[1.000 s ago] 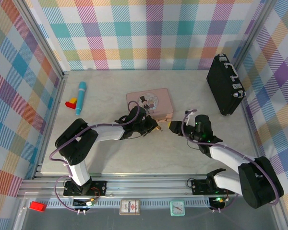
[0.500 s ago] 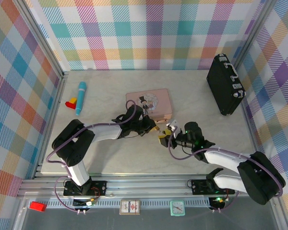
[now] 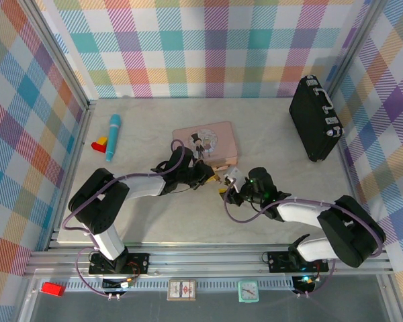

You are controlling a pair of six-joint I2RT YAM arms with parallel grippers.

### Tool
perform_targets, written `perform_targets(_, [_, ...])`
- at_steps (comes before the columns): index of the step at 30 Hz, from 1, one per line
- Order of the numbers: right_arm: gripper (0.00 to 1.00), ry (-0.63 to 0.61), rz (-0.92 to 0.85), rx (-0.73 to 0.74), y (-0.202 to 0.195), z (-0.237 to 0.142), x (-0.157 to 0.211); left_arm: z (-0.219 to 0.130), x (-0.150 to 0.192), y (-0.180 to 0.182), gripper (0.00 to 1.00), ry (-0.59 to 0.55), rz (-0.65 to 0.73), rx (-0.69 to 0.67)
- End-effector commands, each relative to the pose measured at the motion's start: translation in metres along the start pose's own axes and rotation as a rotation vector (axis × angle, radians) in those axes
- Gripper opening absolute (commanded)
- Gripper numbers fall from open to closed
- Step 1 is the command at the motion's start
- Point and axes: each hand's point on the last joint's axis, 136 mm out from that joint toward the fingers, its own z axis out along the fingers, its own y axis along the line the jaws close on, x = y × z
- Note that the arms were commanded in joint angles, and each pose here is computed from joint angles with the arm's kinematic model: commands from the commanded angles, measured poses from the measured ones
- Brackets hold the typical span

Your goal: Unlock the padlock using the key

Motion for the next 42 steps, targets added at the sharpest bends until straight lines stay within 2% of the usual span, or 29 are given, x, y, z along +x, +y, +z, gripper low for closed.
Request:
perform_targets(1, [0.42, -0.010, -0.074, 0.054, -0.009, 0.006, -0.010, -0.009, -0.008, -0.006, 0.00, -0.009, -0.064, 0.047])
perform_targets(9, [0.38, 0.011, -0.101, 0.119, -0.020, 0.017, -0.010, -0.007, -0.008, -0.006, 0.00, 0.001, -0.065, 0.058])
perform_targets(22, [0.32, 0.023, -0.112, 0.112, -0.018, 0.022, -0.011, -0.006, -0.008, -0.004, 0.00, 0.005, -0.066, 0.051])
perform_targets(42, [0.33, 0.013, -0.140, 0.173, -0.025, 0.020, -0.021, -0.005, -0.001, 0.003, 0.00, 0.013, -0.062, 0.002])
